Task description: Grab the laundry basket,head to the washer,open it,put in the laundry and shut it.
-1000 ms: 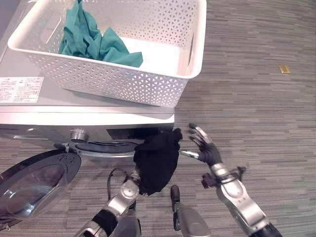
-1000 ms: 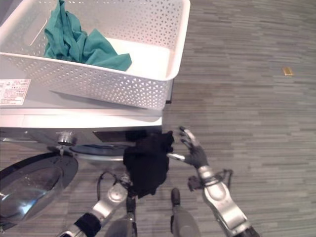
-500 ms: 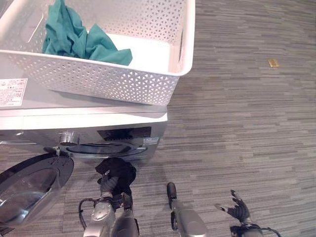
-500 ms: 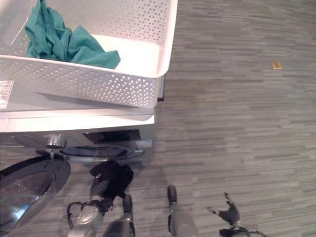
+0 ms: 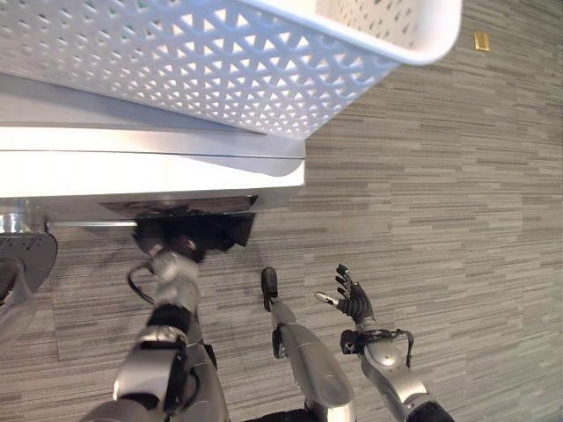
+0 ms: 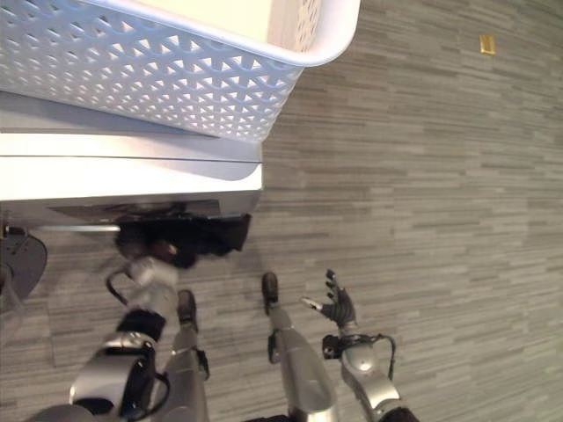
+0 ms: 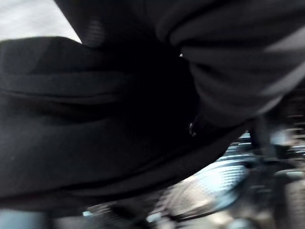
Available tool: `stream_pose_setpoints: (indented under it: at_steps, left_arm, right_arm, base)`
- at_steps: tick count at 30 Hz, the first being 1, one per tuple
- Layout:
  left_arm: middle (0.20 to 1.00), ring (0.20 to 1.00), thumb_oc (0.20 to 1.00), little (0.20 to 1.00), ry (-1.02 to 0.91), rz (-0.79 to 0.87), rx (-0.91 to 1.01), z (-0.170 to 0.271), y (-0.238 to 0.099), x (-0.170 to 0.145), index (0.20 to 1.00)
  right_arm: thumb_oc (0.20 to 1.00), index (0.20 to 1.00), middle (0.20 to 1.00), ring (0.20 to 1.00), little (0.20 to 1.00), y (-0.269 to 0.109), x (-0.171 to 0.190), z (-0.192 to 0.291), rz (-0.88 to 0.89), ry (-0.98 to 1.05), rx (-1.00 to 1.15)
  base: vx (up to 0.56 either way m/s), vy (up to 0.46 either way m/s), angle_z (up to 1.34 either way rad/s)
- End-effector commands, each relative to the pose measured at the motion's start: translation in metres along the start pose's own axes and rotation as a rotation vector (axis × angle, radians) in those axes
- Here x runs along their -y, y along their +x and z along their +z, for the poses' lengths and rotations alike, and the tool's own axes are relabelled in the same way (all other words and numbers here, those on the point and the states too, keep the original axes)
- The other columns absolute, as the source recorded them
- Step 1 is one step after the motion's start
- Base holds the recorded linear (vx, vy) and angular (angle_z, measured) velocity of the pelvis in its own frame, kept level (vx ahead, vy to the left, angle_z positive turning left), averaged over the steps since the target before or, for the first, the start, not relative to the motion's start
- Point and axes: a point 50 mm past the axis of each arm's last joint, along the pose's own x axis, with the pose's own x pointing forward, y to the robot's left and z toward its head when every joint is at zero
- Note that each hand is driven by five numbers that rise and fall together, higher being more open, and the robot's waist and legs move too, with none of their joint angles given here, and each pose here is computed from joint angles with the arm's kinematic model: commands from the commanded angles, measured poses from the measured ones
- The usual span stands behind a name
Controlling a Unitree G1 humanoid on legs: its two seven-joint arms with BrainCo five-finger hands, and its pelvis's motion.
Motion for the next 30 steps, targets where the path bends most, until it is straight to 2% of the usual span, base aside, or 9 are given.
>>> stream_pose_setpoints:
  at_steps: [1, 8, 11, 13, 14, 15, 18, 24, 30]
  left_arm:
    - [0.2, 0.2, 0.2, 0.2, -0.039, 0.046, 0.244, 0.039, 0.003, -0.01, 0.2]
    - [0.2, 0.2, 0.2, 0.2, -0.115, 0.015, 0.492, 0.097, -0.004, 0.008, 0.2]
    - [0.2, 0.2, 0.2, 0.2, -0.209, -0.073, 0.537, 0.114, -0.015, 0.038, 0.2]
    - [0.2, 0.2, 0.2, 0.2, -0.285, -0.215, 0.531, 0.119, -0.035, 0.075, 0.2]
    - [0.2, 0.2, 0.2, 0.2, -0.285, -0.215, 0.531, 0.119, -0.035, 0.075, 0.2]
    - [0.2, 0.2, 0.2, 0.2, -0.34, -0.311, 0.51, 0.12, -0.049, 0.1, 0.2]
    - [0.2, 0.2, 0.2, 0.2, -0.394, -0.406, 0.507, 0.13, -0.065, 0.129, 0.2]
    - [0.2, 0.2, 0.2, 0.2, -0.521, -0.489, 0.506, 0.16, -0.068, 0.156, 0.2]
    - [0.2, 0.2, 0.2, 0.2, -0.786, -0.481, 0.425, 0.213, -0.056, 0.177, 0.2]
  right_arm:
    - [1.0, 1.0, 1.0, 1.0, 1.0, -0.008, 0.014, 0.0, -0.045, 0.039, 0.028]
    - [1.0, 1.0, 1.0, 1.0, 1.0, -0.005, 0.015, 0.002, -0.039, 0.019, 0.031]
    - [1.0, 1.0, 1.0, 1.0, 1.0, -0.001, 0.013, 0.005, -0.034, 0.012, 0.037]
    - [1.0, 1.0, 1.0, 1.0, 1.0, 0.003, 0.01, 0.01, -0.035, 0.008, 0.059]
    - [1.0, 1.0, 1.0, 1.0, 1.0, 0.003, 0.01, 0.01, -0.035, 0.008, 0.059]
    - [1.0, 1.0, 1.0, 1.0, 1.0, 0.007, 0.006, 0.017, -0.024, -0.007, 0.091]
    - [1.0, 1.0, 1.0, 1.0, 1.0, 0.013, -0.001, 0.029, 0.001, -0.067, 0.149]
    - [1.0, 1.0, 1.0, 1.0, 1.0, 0.022, -0.008, 0.045, 0.009, -0.128, 0.225]
    - [1.0, 1.0, 1.0, 1.0, 1.0, 0.026, 0.01, 0.042, -0.026, -0.184, 0.202]
  base:
    - [0.0, 0.0, 0.0]
    - [0.02, -0.012, 0.08]
    - [0.01, -0.022, 0.17]
    - [0.0, -0.035, 0.16]
    - [0.0, -0.012, 0.17]
    - [0.0, 0.018, 0.16]
    - [0.0, 0.019, 0.2]
    - [-0.01, 0.024, 0.13]
    - [0.03, -0.002, 0.13]
